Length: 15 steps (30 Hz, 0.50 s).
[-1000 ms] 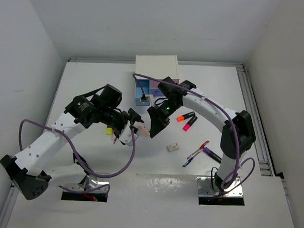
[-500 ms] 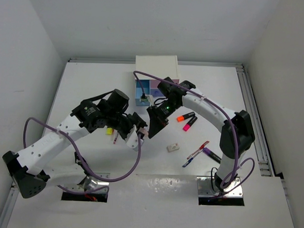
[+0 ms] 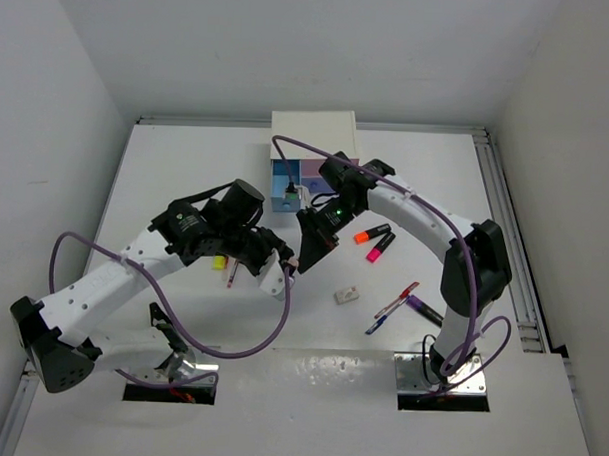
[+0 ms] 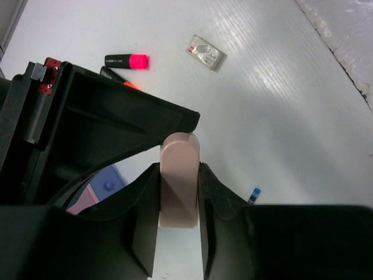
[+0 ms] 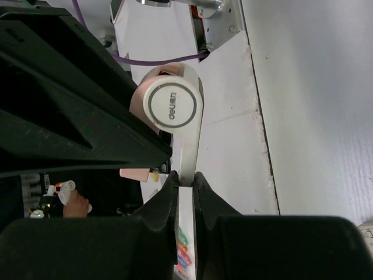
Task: Sort the stationery into containers
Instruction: Pass the stationery from the right arm to the left
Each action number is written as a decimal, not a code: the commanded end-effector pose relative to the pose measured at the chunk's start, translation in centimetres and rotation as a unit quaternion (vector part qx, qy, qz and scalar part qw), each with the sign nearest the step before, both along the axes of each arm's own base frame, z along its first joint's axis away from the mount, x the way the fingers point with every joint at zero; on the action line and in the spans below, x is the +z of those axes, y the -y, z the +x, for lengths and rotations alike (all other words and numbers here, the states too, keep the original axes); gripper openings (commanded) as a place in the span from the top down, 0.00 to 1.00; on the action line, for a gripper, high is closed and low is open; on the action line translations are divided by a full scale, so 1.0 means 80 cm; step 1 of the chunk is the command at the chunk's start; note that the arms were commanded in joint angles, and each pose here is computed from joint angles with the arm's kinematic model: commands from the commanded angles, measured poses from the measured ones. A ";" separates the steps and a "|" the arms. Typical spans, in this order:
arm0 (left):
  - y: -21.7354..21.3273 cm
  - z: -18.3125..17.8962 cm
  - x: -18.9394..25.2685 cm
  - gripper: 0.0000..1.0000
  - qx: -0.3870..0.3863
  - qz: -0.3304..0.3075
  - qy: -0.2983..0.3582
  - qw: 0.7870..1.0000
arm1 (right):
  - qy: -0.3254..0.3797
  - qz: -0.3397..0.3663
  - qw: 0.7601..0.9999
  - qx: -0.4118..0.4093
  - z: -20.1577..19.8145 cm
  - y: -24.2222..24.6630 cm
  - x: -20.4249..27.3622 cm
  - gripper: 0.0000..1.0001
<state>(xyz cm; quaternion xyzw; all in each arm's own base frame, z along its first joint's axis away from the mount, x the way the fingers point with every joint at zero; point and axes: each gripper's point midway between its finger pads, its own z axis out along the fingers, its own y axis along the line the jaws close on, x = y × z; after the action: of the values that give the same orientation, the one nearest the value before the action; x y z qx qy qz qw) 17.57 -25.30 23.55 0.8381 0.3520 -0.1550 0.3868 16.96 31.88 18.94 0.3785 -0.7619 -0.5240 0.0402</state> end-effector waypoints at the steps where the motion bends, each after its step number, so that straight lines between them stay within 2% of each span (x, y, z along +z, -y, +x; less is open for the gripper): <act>1: 0.005 0.003 0.002 0.70 -0.001 -0.004 0.008 1.000 | 0.010 0.049 0.999 0.006 -0.002 -0.005 0.032 1.00; 2: 0.005 0.004 0.003 0.74 0.002 -0.004 0.009 1.000 | 0.012 0.049 0.999 0.005 -0.002 -0.005 0.033 1.00; 3: 0.006 0.007 0.005 0.83 0.007 -0.008 0.012 1.000 | 0.012 0.048 0.999 0.003 0.000 -0.004 0.031 1.00; 4: 0.005 0.012 0.008 0.87 0.024 -0.012 0.009 1.000 | 0.001 0.042 0.999 -0.006 0.001 -0.003 0.033 0.98; 5: 0.006 0.016 0.015 0.92 0.038 -0.024 0.008 0.999 | -0.002 0.040 0.999 -0.018 0.007 -0.001 0.033 0.87; 6: 0.006 0.023 0.019 0.95 0.044 -0.030 0.014 0.998 | -0.002 0.037 0.999 -0.025 0.012 0.003 0.031 0.87; 7: 0.003 0.029 0.025 0.97 0.069 -0.041 0.008 0.997 | -0.003 0.035 0.999 -0.039 0.019 0.004 0.034 0.66; 9: 0.004 0.046 0.041 1.00 0.104 -0.065 0.017 0.992 | 0.004 0.029 0.997 -0.077 0.046 0.017 0.034 0.45; 10: 0.001 0.064 0.053 1.00 0.158 -0.084 0.016 0.984 | 0.007 0.022 0.994 -0.111 0.067 0.032 0.036 0.35; 11: -0.001 0.075 0.057 1.00 0.186 -0.091 0.016 0.978 | 0.014 0.023 0.992 -0.127 0.080 0.039 0.039 0.32; 13: -0.012 0.110 0.059 1.00 0.283 -0.098 0.003 0.954 | 0.033 0.025 0.982 -0.182 0.122 0.068 0.050 0.31; 15: -0.019 0.161 0.064 1.00 0.384 -0.106 -0.002 0.917 | 0.060 0.018 0.976 -0.210 0.144 0.089 0.051 0.30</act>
<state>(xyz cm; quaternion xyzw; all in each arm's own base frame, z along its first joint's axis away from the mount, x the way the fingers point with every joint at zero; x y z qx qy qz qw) 24.22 -24.34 25.39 0.7218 0.5263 -0.0916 0.4400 25.49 26.85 19.61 0.2459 -0.8159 -0.5221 -0.0355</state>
